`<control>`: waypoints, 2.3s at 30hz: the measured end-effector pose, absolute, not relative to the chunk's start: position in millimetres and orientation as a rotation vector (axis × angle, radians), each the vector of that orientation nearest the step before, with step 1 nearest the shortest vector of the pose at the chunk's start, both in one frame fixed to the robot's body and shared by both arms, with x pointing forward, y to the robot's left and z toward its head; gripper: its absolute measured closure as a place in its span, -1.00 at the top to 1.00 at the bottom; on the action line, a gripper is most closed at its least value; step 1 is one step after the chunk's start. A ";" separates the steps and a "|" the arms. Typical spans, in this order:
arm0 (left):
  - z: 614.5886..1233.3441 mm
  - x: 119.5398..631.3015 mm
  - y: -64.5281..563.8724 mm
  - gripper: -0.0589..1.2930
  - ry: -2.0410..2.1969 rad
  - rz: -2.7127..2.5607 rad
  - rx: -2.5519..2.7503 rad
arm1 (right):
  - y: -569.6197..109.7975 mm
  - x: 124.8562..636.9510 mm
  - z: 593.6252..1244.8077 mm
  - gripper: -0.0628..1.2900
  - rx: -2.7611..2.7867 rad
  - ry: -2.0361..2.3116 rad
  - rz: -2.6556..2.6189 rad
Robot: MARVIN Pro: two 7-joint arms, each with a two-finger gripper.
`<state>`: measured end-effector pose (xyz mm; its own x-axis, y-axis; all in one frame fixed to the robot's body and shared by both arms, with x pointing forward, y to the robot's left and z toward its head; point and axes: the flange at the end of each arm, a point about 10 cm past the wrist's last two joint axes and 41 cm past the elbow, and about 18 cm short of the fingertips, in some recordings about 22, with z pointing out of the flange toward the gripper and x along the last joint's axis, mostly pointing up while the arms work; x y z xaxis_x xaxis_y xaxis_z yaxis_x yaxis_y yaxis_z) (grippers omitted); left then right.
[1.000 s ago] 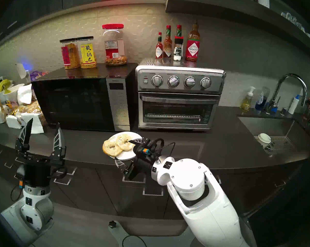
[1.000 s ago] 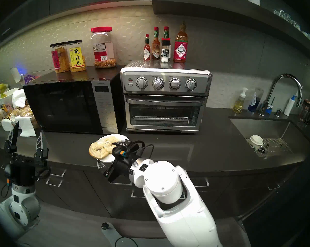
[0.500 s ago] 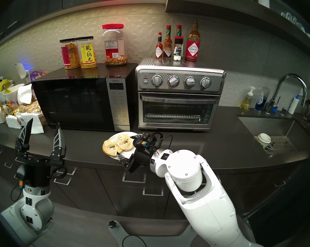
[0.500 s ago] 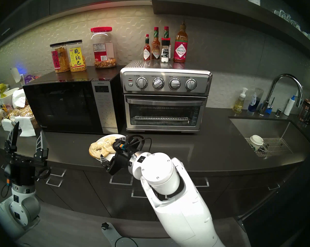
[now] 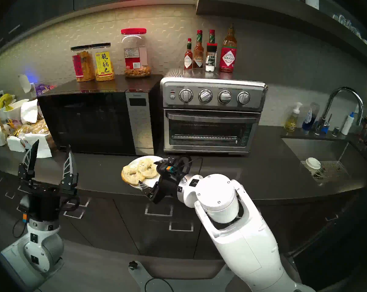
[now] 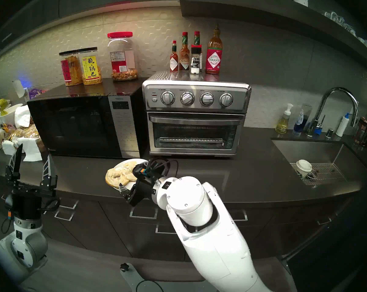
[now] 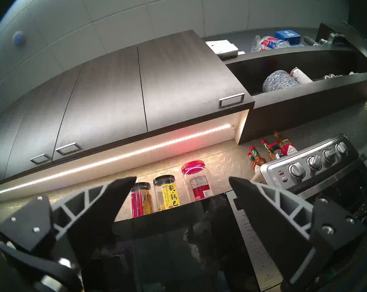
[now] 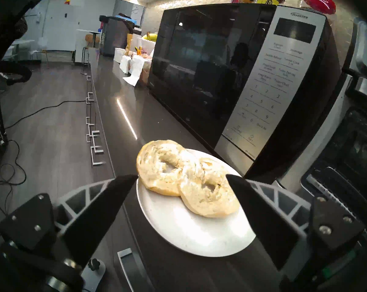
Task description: Open the oven and place the bagel inside on the rack
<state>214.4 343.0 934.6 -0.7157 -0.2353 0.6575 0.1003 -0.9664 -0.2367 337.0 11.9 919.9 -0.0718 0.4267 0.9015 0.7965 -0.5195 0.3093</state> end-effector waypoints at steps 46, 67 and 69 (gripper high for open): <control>934.6 214.4 343.0 0.93 0.274 -2.739 -1.087 | 20.8 371.8 916.6 0.92 -1.964 -1.400 -1.552; 934.6 214.4 343.1 0.93 0.274 -2.739 -1.087 | 28.7 387.6 914.4 0.92 -2.020 -1.505 -1.467; 934.6 214.4 343.1 0.93 0.274 -2.739 -1.087 | 27.9 389.9 913.8 0.92 -2.024 -1.495 -1.473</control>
<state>214.4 343.1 934.6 -0.7157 -0.2354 0.6575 0.1003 -0.9664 -0.2368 389.9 27.9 913.8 -0.0230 0.5899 0.8071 0.8158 -0.4555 0.3562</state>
